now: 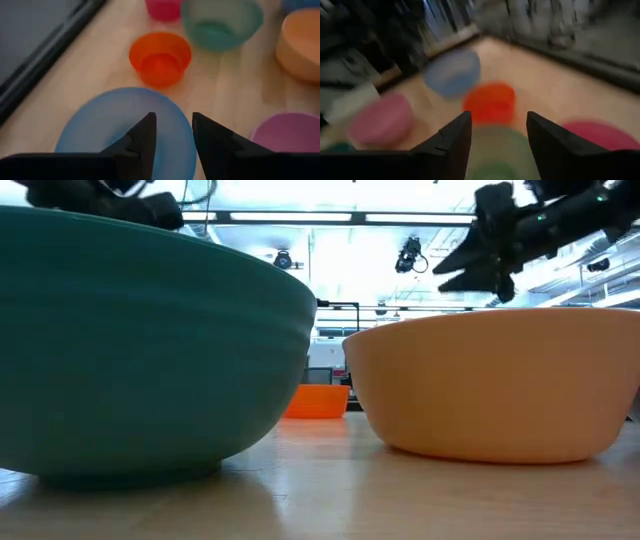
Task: Nest bowls inside each other
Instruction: Stack the light green bowl on top of the light blue bowl
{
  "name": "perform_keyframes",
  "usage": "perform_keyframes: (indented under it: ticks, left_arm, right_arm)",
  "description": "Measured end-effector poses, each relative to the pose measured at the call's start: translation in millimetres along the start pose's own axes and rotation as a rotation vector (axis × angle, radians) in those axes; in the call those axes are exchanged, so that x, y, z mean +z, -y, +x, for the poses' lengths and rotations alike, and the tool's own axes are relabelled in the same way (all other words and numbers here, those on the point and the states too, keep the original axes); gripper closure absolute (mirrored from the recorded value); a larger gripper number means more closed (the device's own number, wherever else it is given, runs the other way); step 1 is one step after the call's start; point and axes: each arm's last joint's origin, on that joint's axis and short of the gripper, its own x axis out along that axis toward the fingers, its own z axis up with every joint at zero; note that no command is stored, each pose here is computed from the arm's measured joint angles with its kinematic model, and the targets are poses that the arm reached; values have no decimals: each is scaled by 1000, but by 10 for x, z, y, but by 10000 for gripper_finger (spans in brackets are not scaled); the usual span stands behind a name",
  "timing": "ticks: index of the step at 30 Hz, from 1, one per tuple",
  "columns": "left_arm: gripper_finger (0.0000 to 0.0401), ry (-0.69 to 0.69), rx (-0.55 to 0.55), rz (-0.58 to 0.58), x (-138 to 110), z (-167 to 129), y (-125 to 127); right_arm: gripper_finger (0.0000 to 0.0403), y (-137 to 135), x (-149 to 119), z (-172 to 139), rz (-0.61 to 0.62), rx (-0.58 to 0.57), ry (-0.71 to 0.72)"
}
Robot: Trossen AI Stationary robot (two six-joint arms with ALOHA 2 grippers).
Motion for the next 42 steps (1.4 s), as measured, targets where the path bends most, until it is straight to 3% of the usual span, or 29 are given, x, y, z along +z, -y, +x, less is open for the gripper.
perform_keyframes:
  ticks: [8,13,19,36,42]
  left_arm:
    - [263,-102,9,39,99,157,16]
    - [263,-111,44,63,208,65,5]
    - [263,-133,70,72,266,-17,-7]
    - [263,-170,70,98,233,-25,-9]
    - [263,-181,71,98,223,-27,-9]
  right_arm:
    - [194,-29,55,13,42,-223,-389]
    - [202,-42,56,56,75,-317,-506]
    - [205,-57,-75,219,194,-346,-620]
    - [210,-87,-370,677,212,-392,-717]
    - [262,-65,-481,772,213,-434,-758]
